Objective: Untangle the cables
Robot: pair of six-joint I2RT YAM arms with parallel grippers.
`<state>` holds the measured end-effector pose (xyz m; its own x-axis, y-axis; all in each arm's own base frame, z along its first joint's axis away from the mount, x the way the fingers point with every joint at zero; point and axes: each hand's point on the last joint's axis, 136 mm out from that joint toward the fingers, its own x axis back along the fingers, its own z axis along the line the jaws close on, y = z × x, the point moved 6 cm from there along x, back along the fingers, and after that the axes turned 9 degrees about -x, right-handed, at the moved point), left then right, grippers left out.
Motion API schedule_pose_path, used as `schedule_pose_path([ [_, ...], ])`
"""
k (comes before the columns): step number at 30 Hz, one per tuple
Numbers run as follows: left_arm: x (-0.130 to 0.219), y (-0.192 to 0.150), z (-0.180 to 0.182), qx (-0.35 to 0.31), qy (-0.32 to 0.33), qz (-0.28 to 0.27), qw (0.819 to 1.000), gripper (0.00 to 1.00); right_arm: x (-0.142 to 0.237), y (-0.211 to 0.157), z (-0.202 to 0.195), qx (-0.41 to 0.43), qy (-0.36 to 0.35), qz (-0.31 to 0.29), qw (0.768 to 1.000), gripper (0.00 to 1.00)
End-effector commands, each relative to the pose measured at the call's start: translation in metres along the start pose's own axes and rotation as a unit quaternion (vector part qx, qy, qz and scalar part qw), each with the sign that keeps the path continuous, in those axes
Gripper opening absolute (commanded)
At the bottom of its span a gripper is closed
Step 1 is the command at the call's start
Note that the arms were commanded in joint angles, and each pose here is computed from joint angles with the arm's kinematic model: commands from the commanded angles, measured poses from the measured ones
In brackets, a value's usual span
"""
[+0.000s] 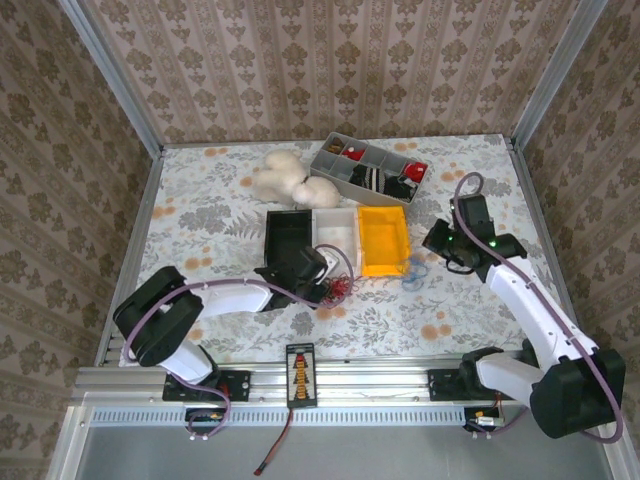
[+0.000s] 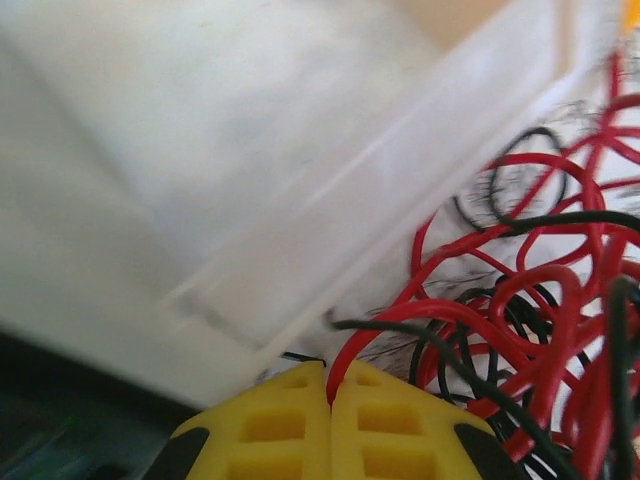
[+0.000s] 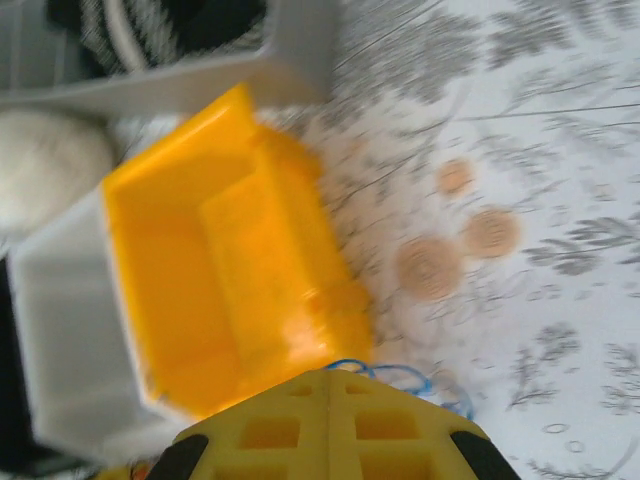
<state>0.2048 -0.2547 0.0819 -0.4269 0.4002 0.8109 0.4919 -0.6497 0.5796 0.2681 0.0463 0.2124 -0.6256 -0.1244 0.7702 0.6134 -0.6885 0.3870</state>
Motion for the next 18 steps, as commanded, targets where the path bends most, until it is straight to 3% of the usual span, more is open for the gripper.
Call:
schedule_pose_path([
  [1, 0.002, -0.020, 0.021, 0.035, 0.079, 0.036, 0.996, 0.00, 0.009, 0.018, -0.012, -0.066, -0.033, -0.049, 0.996, 0.00],
  [5, -0.001, -0.026, 0.028, 0.049, 0.115, 0.057, 0.991, 0.00, 0.015, 0.032, -0.015, -0.079, -0.037, -0.074, 0.993, 0.00],
  [9, -0.004, -0.017, 0.016, 0.023, 0.074, 0.052, 0.996, 0.01, 0.020, 0.034, -0.002, -0.039, -0.017, -0.067, 0.997, 0.00],
  [12, 0.005, -0.004, 0.004, 0.013, 0.025, -0.002, 1.000, 0.42, 0.035, 0.033, 0.011, 0.019, -0.011, -0.091, 0.996, 0.00],
  [13, 0.010, 0.001, 0.002, 0.009, 0.013, -0.020, 1.000, 0.52, 0.041, 0.032, 0.015, 0.035, -0.003, -0.100, 0.994, 0.00],
  [15, 0.023, 0.012, -0.001, 0.000, -0.007, -0.057, 0.998, 0.67, 0.055, 0.029, 0.029, 0.076, 0.033, -0.119, 0.989, 0.00],
  [18, 0.042, 0.029, -0.003, -0.015, -0.022, -0.102, 0.994, 0.79, 0.076, 0.023, 0.053, 0.125, 0.104, -0.140, 0.977, 0.00],
])
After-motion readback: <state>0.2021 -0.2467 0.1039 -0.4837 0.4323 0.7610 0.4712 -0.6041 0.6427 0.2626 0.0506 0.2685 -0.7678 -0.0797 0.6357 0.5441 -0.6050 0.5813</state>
